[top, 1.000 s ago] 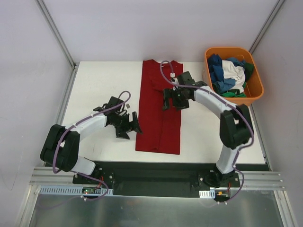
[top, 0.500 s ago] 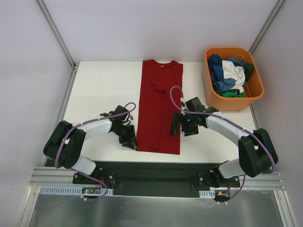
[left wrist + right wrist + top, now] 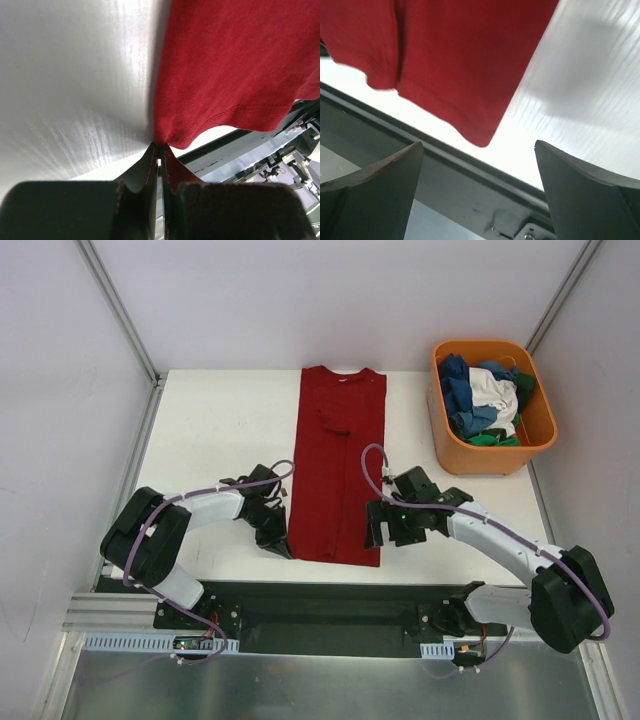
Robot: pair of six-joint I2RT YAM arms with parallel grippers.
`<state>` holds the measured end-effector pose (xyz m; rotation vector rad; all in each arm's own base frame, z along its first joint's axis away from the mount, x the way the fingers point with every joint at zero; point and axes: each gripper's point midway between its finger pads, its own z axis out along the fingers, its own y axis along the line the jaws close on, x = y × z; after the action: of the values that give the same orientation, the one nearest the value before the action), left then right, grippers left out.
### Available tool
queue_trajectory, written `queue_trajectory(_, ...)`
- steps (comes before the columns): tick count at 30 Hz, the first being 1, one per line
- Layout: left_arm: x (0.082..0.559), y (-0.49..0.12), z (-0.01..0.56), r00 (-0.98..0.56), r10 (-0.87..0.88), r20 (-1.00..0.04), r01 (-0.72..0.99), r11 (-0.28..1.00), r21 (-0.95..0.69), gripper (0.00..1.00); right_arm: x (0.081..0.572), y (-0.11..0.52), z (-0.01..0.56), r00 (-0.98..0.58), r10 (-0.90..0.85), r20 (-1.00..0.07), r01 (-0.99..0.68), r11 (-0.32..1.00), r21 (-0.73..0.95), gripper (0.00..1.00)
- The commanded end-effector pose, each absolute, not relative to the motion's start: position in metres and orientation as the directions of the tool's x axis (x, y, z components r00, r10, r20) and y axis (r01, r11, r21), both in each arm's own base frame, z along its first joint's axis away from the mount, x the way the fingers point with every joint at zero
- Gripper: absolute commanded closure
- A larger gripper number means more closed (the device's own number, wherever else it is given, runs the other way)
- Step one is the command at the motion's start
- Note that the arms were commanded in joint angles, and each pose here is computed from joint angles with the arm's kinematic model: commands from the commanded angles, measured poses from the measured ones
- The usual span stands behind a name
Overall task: Fold and stack the t-shirts
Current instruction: Fold the tshirt
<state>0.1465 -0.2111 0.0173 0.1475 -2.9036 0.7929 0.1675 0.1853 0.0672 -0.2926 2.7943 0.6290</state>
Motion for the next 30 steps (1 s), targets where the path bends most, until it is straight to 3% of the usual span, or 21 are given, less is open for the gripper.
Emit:
queue_trajectory(1,0.154,-0.217,0.024,-0.993,-0.047,0.109,-0.096,0.853,-0.512,1.00,0.141,0.182,0.056,-0.952,-0.206,-0.228,-0.278,0.894,0.352,0.05)
queue_trajectory(16,0.151,-0.215,0.025,-0.994,-0.049,0.102,-0.094,0.852,-0.514,1.00,0.126,0.200,0.015,-0.979,-0.182,-0.095,-0.205,0.896,0.393,0.54)
queue_trajectory(17,0.150,-0.215,0.025,-0.994,-0.048,0.102,-0.094,0.852,-0.515,1.00,0.125,0.201,0.013,-0.979,-0.181,-0.095,-0.204,0.897,0.391,0.63)
queue_trajectory(19,0.149,-0.215,0.026,-0.993,-0.050,0.104,-0.097,0.850,-0.518,1.00,0.122,0.200,0.009,-0.985,-0.157,-0.076,-0.174,0.909,0.379,0.71)
queue_trajectory(22,0.144,-0.215,0.030,-0.993,-0.048,0.111,-0.100,0.839,-0.535,1.00,0.118,0.197,0.012,-0.984,-0.150,-0.094,-0.174,0.914,0.366,0.96)
queue_trajectory(27,0.113,-0.218,0.039,-0.981,-0.021,0.193,-0.134,0.793,-0.594,1.00,0.088,0.208,0.038,-0.970,-0.226,-0.085,-0.239,0.858,0.454,1.00)
queue_trajectory(30,0.107,-0.227,0.063,-0.984,0.013,0.177,-0.111,0.735,-0.670,1.00,0.084,0.215,0.056,-0.965,-0.240,-0.103,-0.259,0.832,0.490,0.99)
